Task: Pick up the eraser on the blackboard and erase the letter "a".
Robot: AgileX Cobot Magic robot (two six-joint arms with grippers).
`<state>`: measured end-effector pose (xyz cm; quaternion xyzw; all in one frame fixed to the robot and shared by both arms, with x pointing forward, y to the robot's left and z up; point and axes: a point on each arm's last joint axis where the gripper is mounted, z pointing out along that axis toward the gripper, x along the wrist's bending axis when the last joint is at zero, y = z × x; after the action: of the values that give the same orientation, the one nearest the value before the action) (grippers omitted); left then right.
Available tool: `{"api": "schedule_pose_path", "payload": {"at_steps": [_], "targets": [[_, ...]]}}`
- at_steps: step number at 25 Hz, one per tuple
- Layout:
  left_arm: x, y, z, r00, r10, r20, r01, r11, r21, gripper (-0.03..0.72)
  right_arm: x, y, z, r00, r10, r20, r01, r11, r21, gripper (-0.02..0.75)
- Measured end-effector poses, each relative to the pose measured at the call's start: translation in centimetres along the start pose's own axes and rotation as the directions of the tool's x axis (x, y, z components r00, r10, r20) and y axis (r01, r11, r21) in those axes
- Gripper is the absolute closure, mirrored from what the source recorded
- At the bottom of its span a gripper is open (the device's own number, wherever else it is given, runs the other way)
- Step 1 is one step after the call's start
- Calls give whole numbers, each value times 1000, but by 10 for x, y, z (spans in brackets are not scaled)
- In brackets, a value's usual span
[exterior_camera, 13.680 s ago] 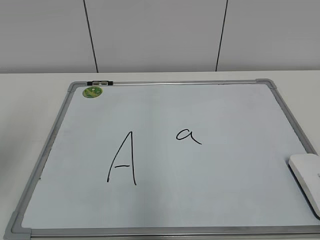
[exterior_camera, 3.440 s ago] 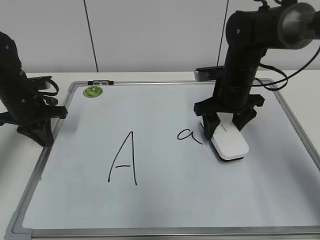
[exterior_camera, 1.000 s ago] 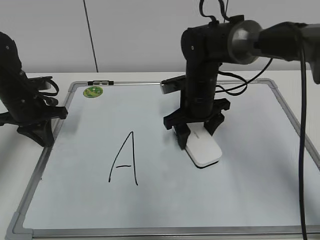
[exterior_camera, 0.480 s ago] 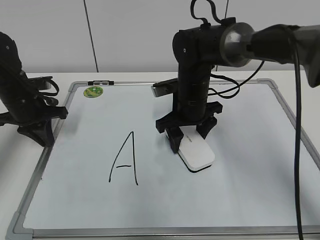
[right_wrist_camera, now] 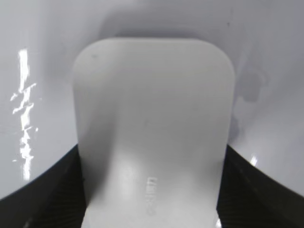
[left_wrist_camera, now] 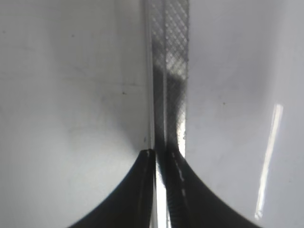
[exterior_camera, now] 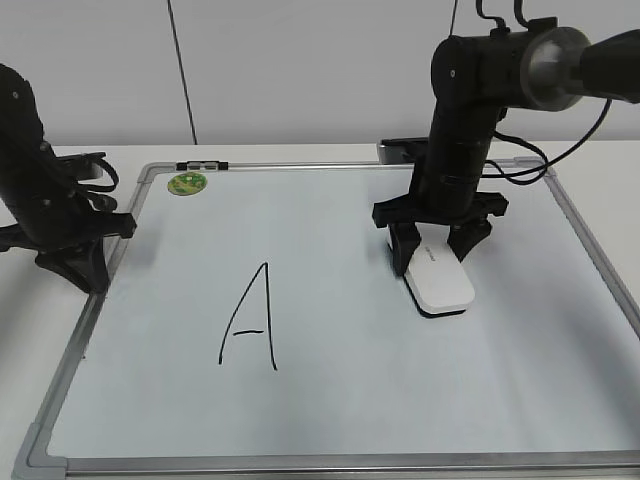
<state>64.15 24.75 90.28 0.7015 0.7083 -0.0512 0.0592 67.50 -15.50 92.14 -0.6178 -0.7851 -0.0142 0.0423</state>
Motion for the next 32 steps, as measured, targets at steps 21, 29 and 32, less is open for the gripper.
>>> {"api": "schedule_pose_path", "payload": {"at_steps": [21, 29, 32], "targets": [[0, 0, 0, 1000, -1, 2, 1, 1000, 0, 633, -1, -26, -108, 999, 36, 26, -29, 966, -256, 218], [0, 0, 0, 1000, -1, 2, 1, 1000, 0, 633, -34, -68, -109, 987, 118, 106, -86, 961, -264, 218], [0, 0, 0, 1000, -1, 2, 1, 1000, 0, 633, -68, -89, -101, 974, 206, 96, -179, 955, -235, 218]]}}
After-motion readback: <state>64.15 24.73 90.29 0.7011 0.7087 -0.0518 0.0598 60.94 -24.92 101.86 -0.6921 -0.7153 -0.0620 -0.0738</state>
